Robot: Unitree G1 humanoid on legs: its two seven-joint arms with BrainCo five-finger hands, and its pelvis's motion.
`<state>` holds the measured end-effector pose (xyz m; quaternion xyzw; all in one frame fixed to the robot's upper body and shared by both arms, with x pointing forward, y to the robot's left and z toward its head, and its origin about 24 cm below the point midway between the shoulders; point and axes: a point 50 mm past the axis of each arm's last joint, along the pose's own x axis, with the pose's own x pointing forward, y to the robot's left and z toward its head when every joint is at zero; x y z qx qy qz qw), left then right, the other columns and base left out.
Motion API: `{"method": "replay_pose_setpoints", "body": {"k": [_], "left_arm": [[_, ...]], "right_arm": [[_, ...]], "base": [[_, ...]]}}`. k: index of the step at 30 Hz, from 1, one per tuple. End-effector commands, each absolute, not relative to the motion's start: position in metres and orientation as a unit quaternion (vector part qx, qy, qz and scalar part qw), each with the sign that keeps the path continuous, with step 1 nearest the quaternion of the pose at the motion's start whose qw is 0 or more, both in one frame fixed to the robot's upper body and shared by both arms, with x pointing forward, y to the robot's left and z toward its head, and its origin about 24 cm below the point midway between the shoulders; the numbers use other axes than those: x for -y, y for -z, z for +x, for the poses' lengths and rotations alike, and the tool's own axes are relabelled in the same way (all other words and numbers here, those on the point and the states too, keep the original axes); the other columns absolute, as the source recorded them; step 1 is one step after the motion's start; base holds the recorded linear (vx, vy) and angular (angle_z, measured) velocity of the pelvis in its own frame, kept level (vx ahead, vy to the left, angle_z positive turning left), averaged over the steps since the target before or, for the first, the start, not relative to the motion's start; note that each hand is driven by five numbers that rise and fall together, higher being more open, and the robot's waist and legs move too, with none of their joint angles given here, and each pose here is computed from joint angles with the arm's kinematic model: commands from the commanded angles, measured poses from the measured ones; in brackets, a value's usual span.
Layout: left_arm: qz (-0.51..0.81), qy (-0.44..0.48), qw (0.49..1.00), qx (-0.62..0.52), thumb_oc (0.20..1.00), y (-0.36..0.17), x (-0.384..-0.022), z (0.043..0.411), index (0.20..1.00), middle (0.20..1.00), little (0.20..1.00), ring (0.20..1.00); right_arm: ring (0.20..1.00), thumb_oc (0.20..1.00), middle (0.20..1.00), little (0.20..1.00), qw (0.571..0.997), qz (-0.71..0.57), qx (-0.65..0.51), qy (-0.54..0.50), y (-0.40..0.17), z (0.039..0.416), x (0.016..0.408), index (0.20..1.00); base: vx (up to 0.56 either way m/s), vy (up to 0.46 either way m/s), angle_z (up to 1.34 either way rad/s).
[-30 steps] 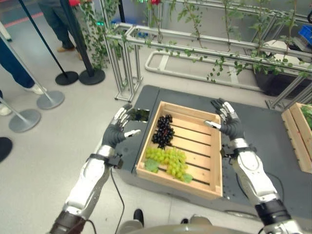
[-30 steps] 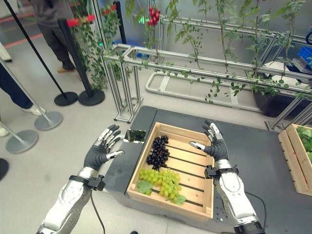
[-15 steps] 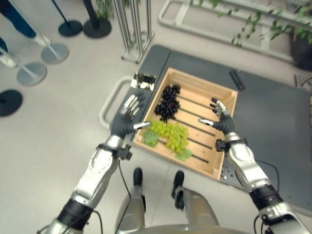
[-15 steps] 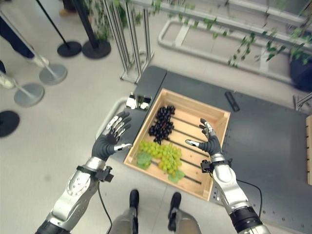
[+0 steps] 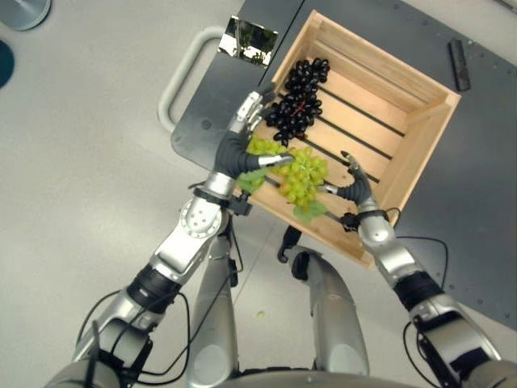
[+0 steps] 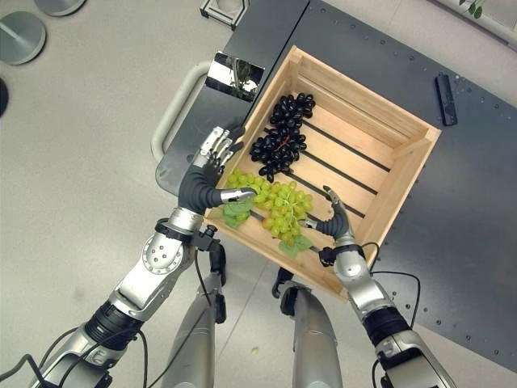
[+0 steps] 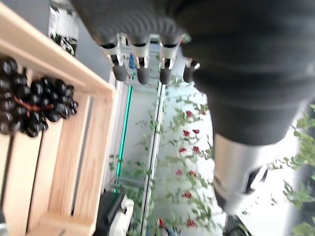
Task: Pick up the fruits from the basket on one side to the basket on the other side
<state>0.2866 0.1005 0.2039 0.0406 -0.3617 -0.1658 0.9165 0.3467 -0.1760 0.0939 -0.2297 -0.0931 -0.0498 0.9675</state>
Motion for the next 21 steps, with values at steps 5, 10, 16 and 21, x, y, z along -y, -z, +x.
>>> {"method": "replay_pose_setpoints", "body": {"k": [5,10,16,21], "left_arm": [[0.044,0.157,0.875,0.457,1.000,-0.235,-0.092,0.269,1.000,1.000,1.000,1.000],[0.055,0.139,0.876,0.458,1.000,-0.234,-0.094,0.270,1.000,1.000,1.000,1.000],[0.060,0.121,0.878,0.460,1.000,-0.233,-0.099,0.268,1.000,1.000,1.000,1.000],[0.071,0.114,0.881,0.454,1.000,-0.229,-0.103,0.267,1.000,1.000,1.000,1.000]], "right_arm": [[1.000,1.000,1.000,1.000,0.947,-0.267,0.172,0.054,-0.136,0.362,0.157,1.000],[1.000,1.000,1.000,1.000,0.936,-0.276,0.215,0.043,-0.155,0.363,0.141,1.000],[1.000,1.000,1.000,1.000,0.931,-0.247,0.268,0.009,-0.169,0.348,0.123,1.000],[1.000,1.000,1.000,1.000,0.936,-0.221,0.273,-0.002,-0.162,0.335,0.117,1.000]], "base": [[0.00,0.073,-0.01],[0.01,0.049,0.02],[0.03,0.025,0.02],[0.03,0.003,0.09]]}}
